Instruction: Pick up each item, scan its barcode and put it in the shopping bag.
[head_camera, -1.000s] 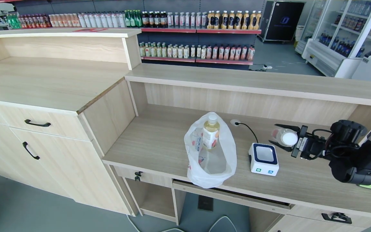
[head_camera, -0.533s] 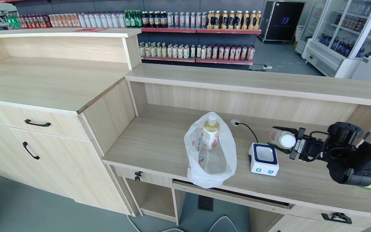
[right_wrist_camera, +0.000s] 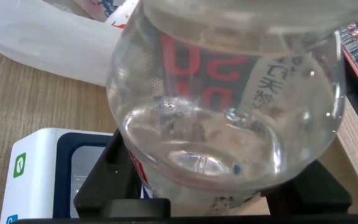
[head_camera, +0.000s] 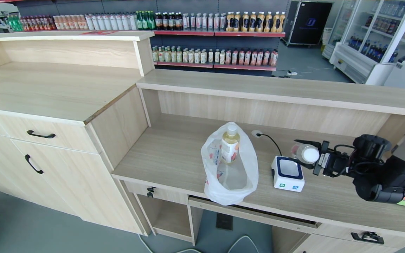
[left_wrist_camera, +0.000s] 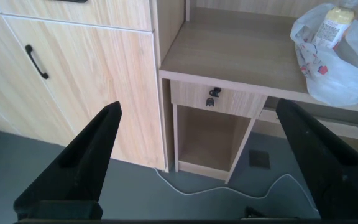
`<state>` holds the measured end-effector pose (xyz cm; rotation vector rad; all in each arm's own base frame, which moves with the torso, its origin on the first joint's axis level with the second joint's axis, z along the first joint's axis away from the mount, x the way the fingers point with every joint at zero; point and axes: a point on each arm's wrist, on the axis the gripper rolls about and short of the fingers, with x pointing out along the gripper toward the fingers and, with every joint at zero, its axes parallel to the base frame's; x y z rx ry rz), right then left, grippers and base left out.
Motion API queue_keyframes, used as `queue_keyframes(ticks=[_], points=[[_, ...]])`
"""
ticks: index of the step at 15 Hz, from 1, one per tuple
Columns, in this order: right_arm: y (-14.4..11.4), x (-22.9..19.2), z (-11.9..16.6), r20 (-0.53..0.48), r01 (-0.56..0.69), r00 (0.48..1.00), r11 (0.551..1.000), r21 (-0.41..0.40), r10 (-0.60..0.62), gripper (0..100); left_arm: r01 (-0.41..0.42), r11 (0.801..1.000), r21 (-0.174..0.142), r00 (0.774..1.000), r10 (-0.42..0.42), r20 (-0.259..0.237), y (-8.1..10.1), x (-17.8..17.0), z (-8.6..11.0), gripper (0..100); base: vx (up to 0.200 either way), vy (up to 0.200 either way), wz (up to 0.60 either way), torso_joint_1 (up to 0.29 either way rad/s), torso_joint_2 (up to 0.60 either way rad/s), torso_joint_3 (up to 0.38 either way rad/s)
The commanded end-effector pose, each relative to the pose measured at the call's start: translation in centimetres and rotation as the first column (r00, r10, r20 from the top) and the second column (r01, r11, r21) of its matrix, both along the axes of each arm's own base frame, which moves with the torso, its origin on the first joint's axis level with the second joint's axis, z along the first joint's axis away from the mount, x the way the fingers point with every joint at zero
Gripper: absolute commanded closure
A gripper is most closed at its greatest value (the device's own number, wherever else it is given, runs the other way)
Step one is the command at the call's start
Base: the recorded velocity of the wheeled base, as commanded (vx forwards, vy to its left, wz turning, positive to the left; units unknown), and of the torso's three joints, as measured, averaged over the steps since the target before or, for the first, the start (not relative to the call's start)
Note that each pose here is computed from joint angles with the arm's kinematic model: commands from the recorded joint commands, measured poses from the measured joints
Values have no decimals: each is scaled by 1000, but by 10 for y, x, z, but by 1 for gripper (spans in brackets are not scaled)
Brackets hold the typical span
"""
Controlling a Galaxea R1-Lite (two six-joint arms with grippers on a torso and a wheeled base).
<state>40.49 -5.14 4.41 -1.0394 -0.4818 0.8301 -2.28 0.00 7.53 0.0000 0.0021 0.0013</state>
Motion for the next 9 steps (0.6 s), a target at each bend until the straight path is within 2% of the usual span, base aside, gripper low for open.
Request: queue_keyframes(ticks=[1,9], points=[[2,1,-3,-6,-5,1000,1000,1,5,100,0,1000,0,1000,0,1,0,0,0,0,0,0,0,0,0,0],[13,16,-12,-12,-37,999,999,16,37,100,0,1000,0,1000,0,1,0,0,0,0,0,0,0,0,0,0]])
